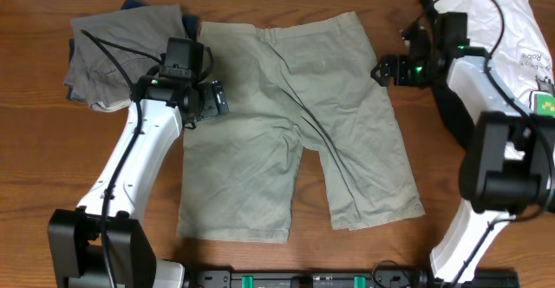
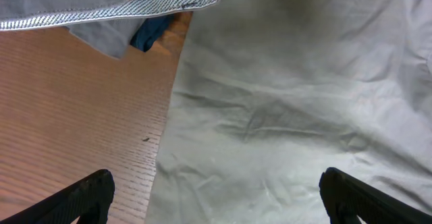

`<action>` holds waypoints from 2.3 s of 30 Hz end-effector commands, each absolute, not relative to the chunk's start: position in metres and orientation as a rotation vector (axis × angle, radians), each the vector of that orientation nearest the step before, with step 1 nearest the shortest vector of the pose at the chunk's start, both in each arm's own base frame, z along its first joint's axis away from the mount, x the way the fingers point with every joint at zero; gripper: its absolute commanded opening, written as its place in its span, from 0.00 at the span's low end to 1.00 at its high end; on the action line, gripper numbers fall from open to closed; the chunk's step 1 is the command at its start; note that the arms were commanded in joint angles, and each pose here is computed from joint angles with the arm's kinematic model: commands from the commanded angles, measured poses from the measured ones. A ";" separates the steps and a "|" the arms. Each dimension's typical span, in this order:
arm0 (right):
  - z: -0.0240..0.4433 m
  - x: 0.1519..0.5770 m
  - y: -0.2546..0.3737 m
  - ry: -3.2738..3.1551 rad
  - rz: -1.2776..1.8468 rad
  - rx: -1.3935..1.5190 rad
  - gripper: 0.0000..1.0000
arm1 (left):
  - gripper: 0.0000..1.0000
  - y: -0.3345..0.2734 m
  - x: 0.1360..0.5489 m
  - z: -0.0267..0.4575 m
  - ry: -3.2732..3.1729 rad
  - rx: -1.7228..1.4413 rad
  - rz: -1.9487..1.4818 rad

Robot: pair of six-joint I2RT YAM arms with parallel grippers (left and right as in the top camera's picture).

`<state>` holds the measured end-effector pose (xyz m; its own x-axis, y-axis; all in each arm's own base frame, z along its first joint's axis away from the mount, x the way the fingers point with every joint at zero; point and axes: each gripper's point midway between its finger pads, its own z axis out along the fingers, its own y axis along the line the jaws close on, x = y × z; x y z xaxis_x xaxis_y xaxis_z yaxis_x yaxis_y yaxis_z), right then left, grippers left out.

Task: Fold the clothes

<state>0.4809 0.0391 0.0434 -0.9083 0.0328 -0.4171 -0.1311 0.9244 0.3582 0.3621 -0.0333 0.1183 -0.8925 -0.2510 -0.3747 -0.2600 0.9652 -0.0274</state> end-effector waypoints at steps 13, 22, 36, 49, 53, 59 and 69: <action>0.009 0.483 0.077 2.674 0.594 -0.184 0.57 | 0.98 -0.035 0.360 0.119 2.751 -0.336 0.034; -0.020 0.483 0.061 2.760 0.417 -0.035 0.02 | 0.98 -0.034 0.358 0.116 2.761 -0.336 0.038; 0.069 0.603 0.008 2.172 0.089 -0.109 0.09 | 0.98 -0.037 0.366 0.119 2.727 -0.337 0.013; 0.173 0.614 0.034 2.151 0.311 -0.211 0.99 | 0.99 -0.063 0.427 0.099 2.644 -0.230 -0.141; 0.188 0.585 0.051 2.265 0.381 -0.230 0.99 | 0.99 -0.069 0.468 0.109 2.606 -0.175 -0.140; 0.193 0.546 0.076 2.383 0.430 -0.264 0.99 | 0.97 -0.069 0.525 0.112 2.588 -0.141 -0.120; 0.185 0.524 0.108 2.455 0.480 -0.331 0.98 | 0.92 -0.060 0.569 0.082 2.600 -0.095 -0.145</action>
